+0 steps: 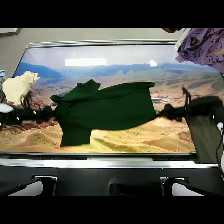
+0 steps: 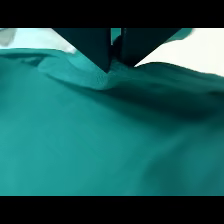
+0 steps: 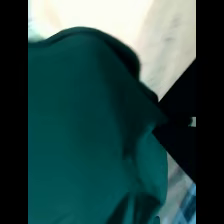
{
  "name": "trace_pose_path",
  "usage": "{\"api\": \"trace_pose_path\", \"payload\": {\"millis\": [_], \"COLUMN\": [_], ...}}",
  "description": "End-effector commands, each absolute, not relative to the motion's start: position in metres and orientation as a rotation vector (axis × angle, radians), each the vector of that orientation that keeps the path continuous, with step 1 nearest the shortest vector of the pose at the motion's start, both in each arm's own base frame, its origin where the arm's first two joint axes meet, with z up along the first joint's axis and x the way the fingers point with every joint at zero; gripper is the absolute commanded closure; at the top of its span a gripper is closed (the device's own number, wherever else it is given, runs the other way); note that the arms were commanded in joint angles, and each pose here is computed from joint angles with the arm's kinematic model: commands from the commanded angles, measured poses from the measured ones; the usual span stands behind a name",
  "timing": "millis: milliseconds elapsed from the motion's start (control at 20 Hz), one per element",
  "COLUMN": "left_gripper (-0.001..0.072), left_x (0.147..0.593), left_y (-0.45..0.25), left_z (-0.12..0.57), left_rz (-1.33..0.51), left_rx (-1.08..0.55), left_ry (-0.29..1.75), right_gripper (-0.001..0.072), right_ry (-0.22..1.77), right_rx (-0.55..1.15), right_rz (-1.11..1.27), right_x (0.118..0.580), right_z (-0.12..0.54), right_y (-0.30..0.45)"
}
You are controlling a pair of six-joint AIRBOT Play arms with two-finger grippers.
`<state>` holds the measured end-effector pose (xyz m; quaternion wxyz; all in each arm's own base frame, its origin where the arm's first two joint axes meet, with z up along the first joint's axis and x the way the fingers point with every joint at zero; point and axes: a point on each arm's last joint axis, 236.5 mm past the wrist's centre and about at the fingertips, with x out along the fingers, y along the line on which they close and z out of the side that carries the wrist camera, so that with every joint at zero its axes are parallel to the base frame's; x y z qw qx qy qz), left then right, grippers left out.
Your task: Fold the clothes and pants, and hang the long-sleeved shirts on hangers.
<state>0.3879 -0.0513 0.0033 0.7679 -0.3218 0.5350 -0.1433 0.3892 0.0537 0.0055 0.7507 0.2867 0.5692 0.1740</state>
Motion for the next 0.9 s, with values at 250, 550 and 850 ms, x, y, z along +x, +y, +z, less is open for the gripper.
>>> {"api": "trace_pose_path", "payload": {"millis": [250,550,850], "left_gripper": [0.0688,0.0688,0.0688], "left_x": [0.458,0.324,0.244], "left_y": [-0.009,0.013,0.032], "left_z": [0.336,0.462,0.453], "left_rz": [-0.152,0.017,0.154], "left_rx": [-0.279,-0.191,-0.221], "left_ry": [0.521,0.228,0.226], "right_gripper": [0.0682,0.0682,0.0681], "right_ry": [0.530,0.183,0.098], "right_rx": [0.178,0.036,0.097], "right_rz": [0.288,0.087,-0.005], "right_x": [0.459,0.303,0.245], "right_z": [0.345,0.486,0.510], "right_y": [0.042,0.012,-0.001]}}
